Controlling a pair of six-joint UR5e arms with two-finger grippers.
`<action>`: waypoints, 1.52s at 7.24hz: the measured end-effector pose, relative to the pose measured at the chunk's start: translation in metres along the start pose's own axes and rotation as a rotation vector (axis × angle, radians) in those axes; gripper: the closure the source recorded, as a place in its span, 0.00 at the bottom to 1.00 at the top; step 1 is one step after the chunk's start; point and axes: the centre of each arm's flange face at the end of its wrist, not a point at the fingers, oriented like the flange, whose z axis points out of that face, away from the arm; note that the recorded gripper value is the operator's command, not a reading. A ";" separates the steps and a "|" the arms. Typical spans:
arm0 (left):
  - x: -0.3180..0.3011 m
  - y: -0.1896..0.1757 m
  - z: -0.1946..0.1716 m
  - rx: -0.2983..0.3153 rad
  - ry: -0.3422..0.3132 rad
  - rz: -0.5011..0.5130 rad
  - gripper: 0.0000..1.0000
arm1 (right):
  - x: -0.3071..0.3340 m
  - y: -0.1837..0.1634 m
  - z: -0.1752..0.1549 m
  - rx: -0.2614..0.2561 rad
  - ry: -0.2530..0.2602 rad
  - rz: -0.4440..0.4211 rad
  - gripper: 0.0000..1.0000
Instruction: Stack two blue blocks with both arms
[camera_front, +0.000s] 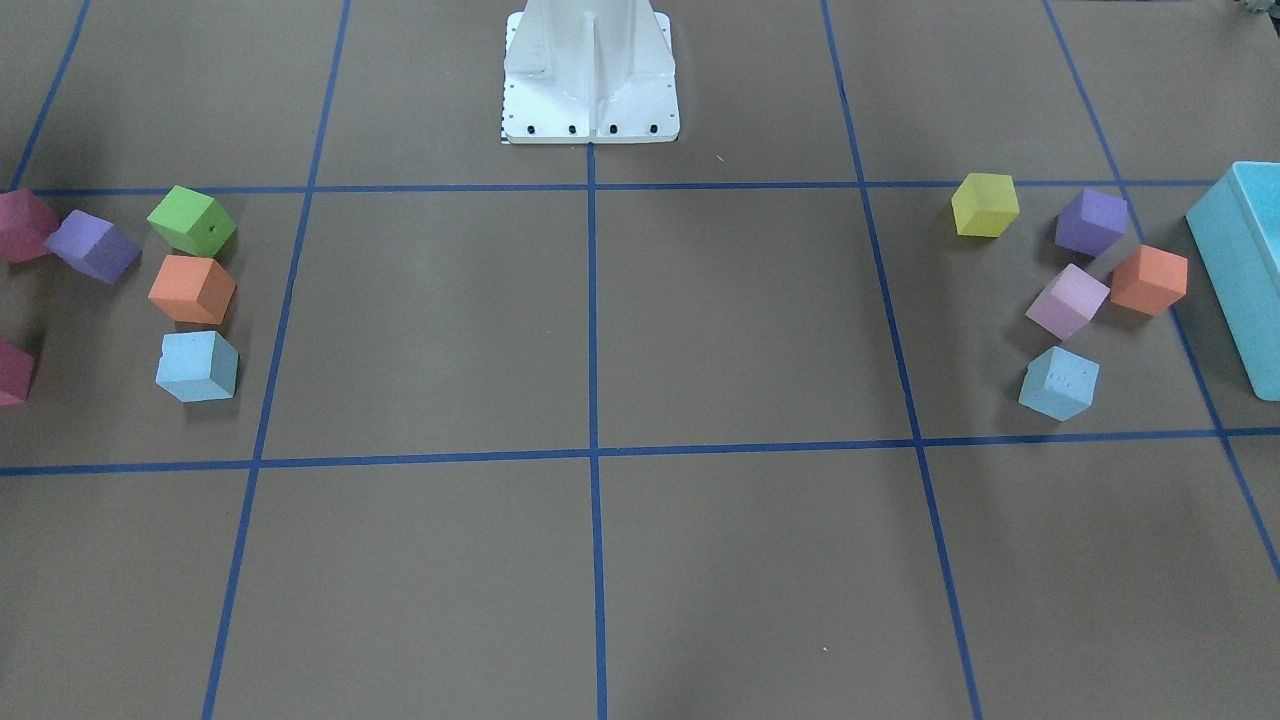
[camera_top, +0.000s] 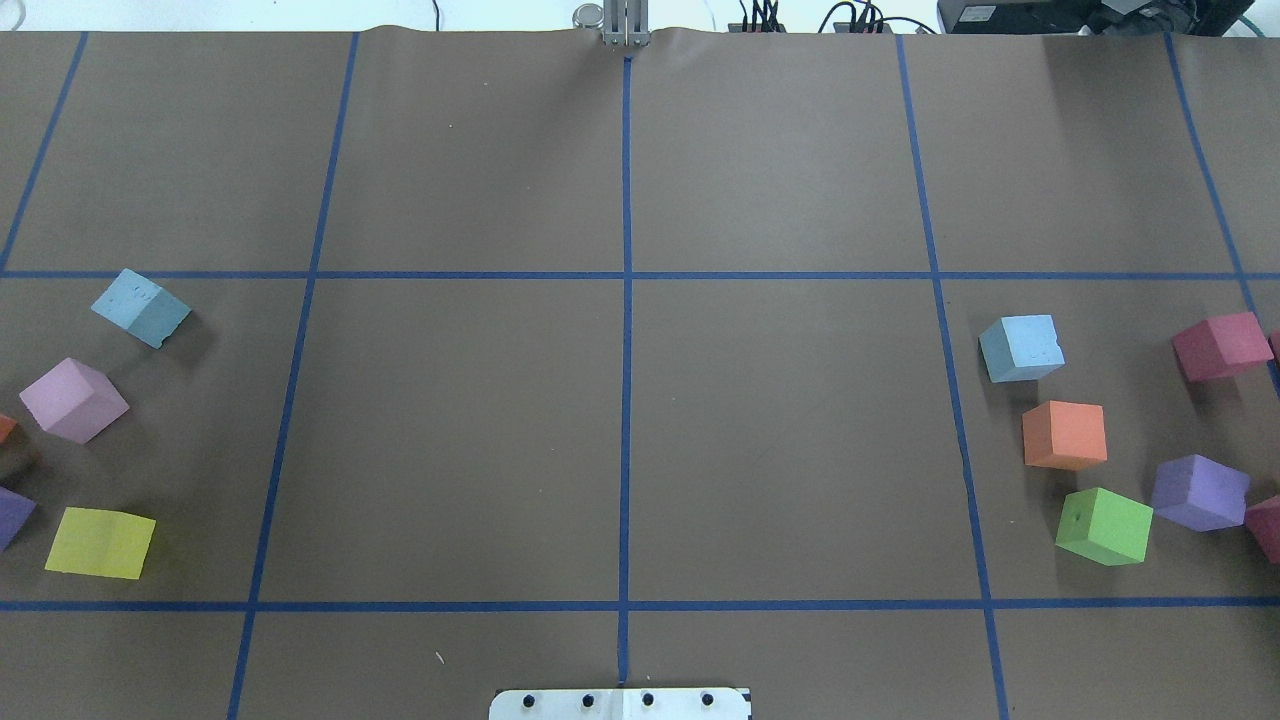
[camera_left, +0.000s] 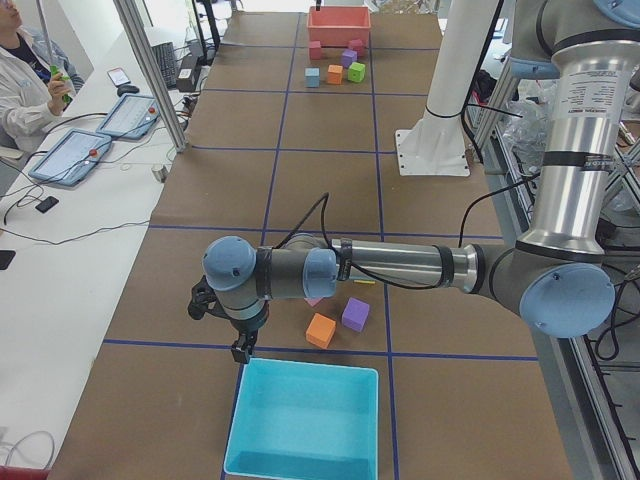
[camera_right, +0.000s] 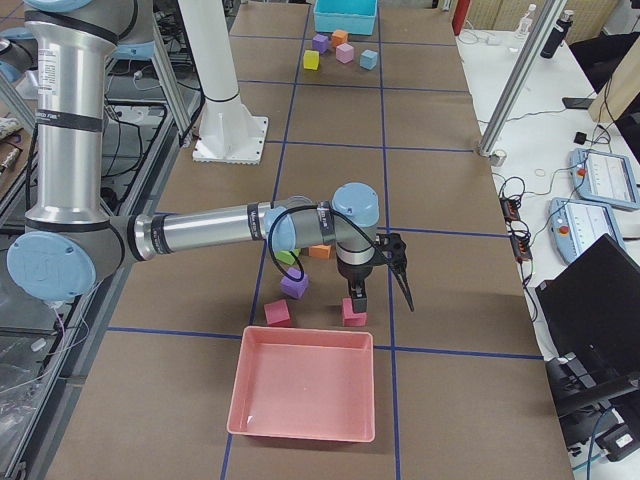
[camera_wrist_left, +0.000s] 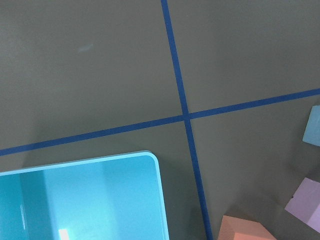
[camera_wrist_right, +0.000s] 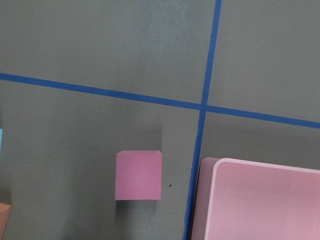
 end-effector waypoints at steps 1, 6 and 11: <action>0.000 0.000 0.000 0.000 0.000 -0.001 0.01 | 0.000 0.000 0.000 0.000 0.001 -0.003 0.00; 0.085 -0.046 -0.010 0.028 0.000 0.060 0.01 | -0.004 -0.003 0.017 -0.033 -0.010 -0.015 0.00; 0.240 -0.125 0.024 -0.007 0.023 0.142 0.01 | -0.119 -0.062 0.067 -0.143 -0.032 -0.066 0.00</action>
